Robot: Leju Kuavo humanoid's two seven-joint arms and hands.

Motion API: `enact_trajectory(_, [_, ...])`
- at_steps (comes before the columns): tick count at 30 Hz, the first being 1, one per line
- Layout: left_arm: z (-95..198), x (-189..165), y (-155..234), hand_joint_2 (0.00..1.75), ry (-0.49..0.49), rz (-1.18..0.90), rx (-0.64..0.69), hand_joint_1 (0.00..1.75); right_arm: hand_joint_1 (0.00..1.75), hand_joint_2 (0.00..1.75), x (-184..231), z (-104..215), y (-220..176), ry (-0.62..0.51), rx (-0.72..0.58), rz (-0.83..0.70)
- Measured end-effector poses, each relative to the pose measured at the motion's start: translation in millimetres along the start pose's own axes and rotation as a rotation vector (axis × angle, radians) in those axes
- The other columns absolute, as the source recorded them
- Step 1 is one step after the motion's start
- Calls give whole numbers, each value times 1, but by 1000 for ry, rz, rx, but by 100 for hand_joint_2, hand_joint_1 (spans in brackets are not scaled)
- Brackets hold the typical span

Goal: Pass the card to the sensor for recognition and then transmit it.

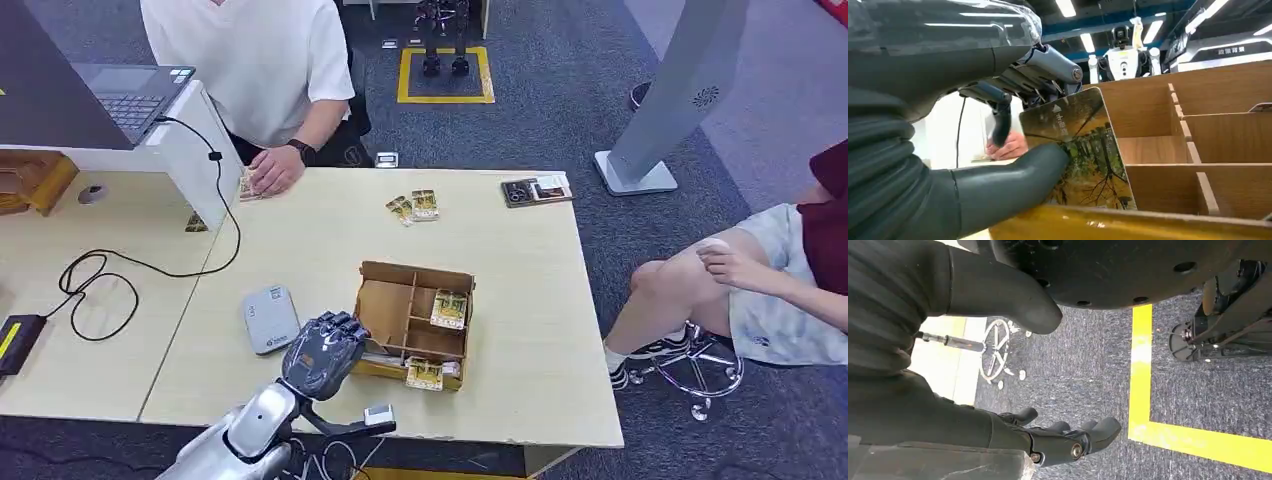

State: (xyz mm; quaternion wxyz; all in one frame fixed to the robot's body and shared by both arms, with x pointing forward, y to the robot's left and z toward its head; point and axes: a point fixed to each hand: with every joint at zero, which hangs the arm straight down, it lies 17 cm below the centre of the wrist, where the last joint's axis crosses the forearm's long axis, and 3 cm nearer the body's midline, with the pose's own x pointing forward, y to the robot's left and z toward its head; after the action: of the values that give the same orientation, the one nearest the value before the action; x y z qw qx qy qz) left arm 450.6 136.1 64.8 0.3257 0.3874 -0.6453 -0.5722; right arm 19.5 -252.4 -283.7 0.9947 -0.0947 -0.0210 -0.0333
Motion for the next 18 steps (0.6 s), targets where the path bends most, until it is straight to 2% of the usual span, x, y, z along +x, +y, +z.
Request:
enact_trajectory(9, [0,-1,2,175,7,24,11,175,0,175,0,0,-1,0,-1,0])
enact_trajectory(18, [5,4,15,175,-3,44,101,175,0,175,0,0,-1,0,-3,-1])
